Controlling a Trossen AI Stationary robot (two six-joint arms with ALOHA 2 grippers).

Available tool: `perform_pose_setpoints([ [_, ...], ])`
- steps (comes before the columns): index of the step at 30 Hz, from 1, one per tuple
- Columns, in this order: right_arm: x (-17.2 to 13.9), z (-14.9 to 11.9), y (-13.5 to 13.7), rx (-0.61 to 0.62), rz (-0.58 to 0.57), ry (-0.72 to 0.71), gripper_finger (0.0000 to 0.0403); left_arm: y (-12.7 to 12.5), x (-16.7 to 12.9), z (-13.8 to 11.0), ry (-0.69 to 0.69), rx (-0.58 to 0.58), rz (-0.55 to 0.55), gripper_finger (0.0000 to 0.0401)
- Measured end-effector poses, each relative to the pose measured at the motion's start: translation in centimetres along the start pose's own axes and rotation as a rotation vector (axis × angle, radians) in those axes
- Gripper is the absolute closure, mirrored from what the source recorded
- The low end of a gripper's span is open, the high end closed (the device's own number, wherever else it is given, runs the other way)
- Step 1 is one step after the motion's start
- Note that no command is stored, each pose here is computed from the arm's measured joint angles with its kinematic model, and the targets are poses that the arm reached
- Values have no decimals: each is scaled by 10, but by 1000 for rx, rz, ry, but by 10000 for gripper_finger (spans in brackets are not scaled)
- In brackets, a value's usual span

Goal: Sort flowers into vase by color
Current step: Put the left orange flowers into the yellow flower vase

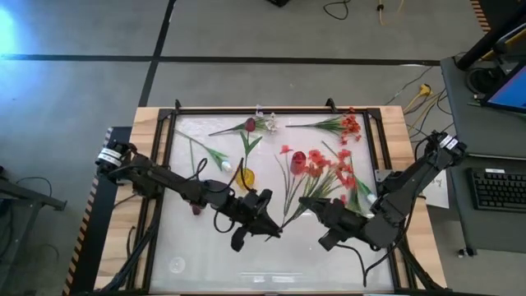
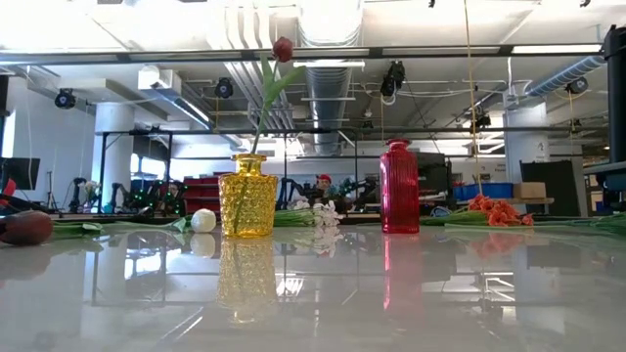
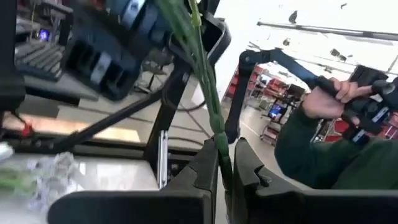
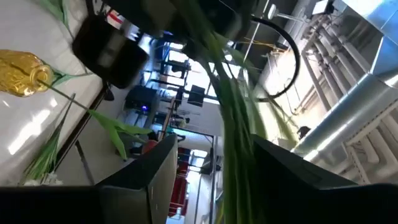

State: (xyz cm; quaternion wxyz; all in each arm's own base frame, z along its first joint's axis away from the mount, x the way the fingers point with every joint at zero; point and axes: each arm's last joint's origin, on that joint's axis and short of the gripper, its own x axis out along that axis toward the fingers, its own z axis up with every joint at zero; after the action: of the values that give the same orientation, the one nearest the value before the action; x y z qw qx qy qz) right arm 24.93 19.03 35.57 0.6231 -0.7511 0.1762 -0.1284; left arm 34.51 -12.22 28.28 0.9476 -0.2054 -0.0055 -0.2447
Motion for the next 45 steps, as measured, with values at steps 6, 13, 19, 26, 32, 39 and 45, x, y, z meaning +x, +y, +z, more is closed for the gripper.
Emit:
perform_pose_setpoints([
  [6, 0, 1, 0, 34, -5, 0, 218, -9, -3, 19, -73, 20, -24, 401],
  [13, 0, -2, -14, 114, -69, 9, 218, -13, -5, 42, -119, -6, 10, 401],
  [19, -2, -7, -26, 234, -140, 7, 217, -5, -10, 48, -124, -64, 141, 401],
  [26, -3, -8, -28, 333, -154, -26, 195, -1, -17, 60, -190, -35, 228, 401],
  [32, -2, -9, -30, 390, -167, -56, 177, 13, -23, 70, -238, -5, 310, 401],
  [39, -4, -14, -35, 690, -166, -79, 179, 17, -28, 81, -269, 28, 322, 401],
  [45, -10, -29, -29, 971, -85, -102, 179, 4, -42, 100, -322, 78, 296, 401],
])
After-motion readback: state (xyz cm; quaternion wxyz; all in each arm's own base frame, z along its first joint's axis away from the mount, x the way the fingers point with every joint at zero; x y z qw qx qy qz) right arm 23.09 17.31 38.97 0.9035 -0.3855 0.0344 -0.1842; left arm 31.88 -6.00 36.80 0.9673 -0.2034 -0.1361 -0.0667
